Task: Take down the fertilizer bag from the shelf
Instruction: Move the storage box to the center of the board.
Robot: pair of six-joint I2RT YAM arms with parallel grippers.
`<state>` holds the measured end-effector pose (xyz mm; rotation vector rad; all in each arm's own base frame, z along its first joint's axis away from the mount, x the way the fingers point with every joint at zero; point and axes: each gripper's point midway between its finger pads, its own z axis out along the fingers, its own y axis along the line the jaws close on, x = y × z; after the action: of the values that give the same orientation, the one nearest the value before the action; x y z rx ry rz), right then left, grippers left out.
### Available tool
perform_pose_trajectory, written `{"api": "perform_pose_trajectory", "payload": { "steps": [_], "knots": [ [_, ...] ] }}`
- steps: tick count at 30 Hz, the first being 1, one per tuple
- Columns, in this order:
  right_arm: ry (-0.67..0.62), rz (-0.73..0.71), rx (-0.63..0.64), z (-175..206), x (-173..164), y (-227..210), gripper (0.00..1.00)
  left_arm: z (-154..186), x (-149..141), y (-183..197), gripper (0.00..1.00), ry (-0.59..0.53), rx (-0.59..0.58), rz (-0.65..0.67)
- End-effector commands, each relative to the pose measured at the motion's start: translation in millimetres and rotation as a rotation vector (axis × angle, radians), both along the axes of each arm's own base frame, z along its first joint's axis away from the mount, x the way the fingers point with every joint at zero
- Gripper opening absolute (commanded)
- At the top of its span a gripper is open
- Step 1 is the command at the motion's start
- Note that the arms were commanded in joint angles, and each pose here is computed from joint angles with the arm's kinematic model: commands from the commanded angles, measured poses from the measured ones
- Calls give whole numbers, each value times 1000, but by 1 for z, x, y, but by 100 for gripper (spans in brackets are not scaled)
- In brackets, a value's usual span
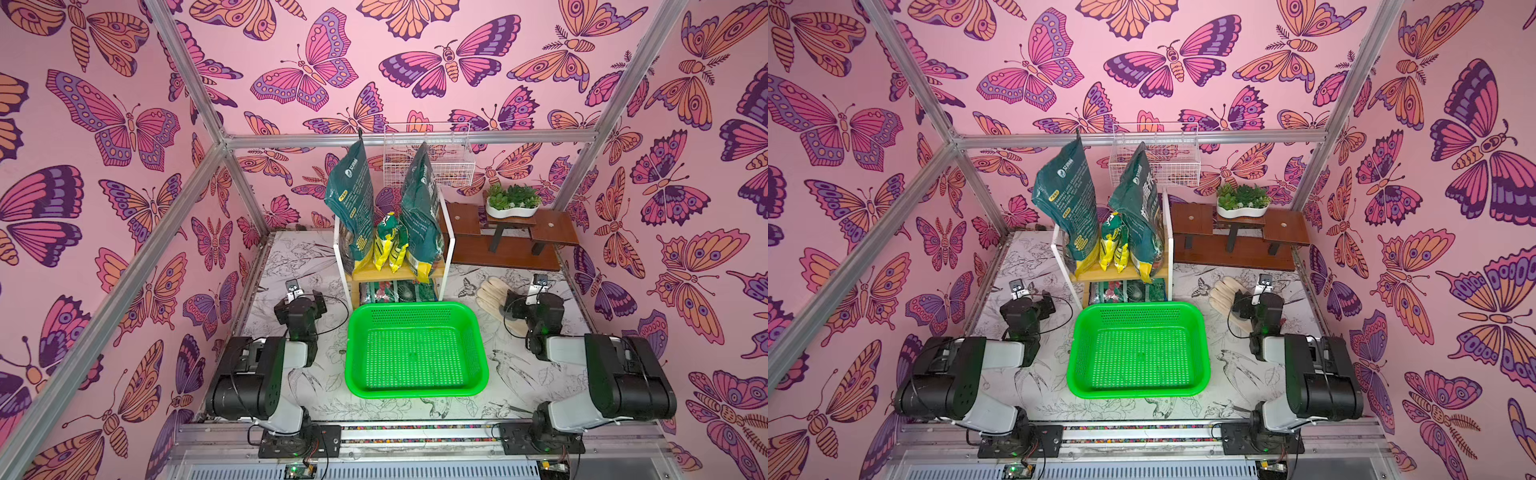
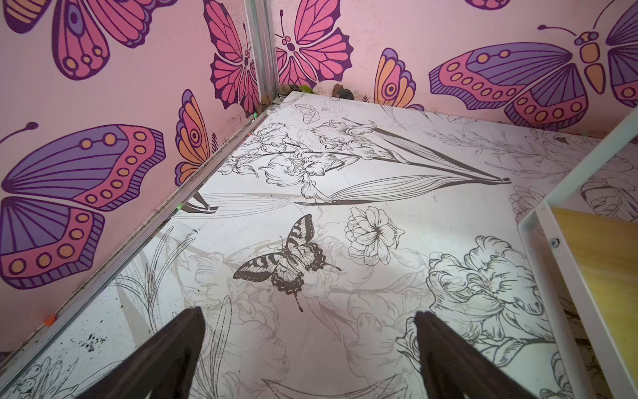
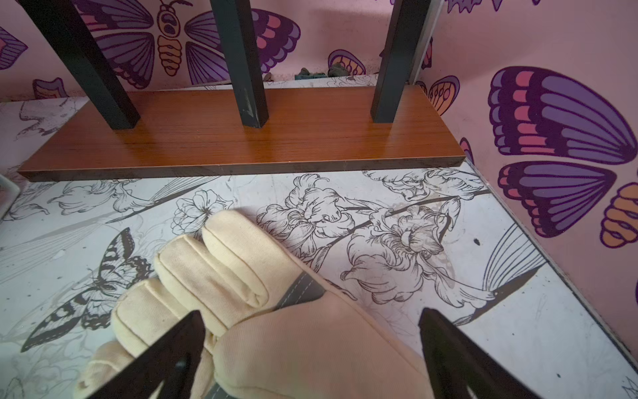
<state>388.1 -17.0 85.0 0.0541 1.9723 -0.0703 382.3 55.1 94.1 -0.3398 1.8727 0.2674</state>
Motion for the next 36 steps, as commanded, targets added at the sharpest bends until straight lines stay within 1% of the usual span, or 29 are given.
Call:
{"api": "perform_pose_trajectory", "payload": {
  "steps": [1,25,32,34,36],
  "knots": [
    [-16,7,-5,8,5,0,99,0,1,0,100,-4,9,6],
    [-16,6,-6,7,4,-1,99,1,1,0,100,-6,9,5],
    [-14,13,12,7,5,-1,99,0,1,0,100,-3,4,2],
    [-18,12,11,8,4,-1,99,0,1,1,100,-4,6,4],
    [-40,12,11,16,6,-2,99,7,-1,4,100,-17,20,40]
  ]
}}
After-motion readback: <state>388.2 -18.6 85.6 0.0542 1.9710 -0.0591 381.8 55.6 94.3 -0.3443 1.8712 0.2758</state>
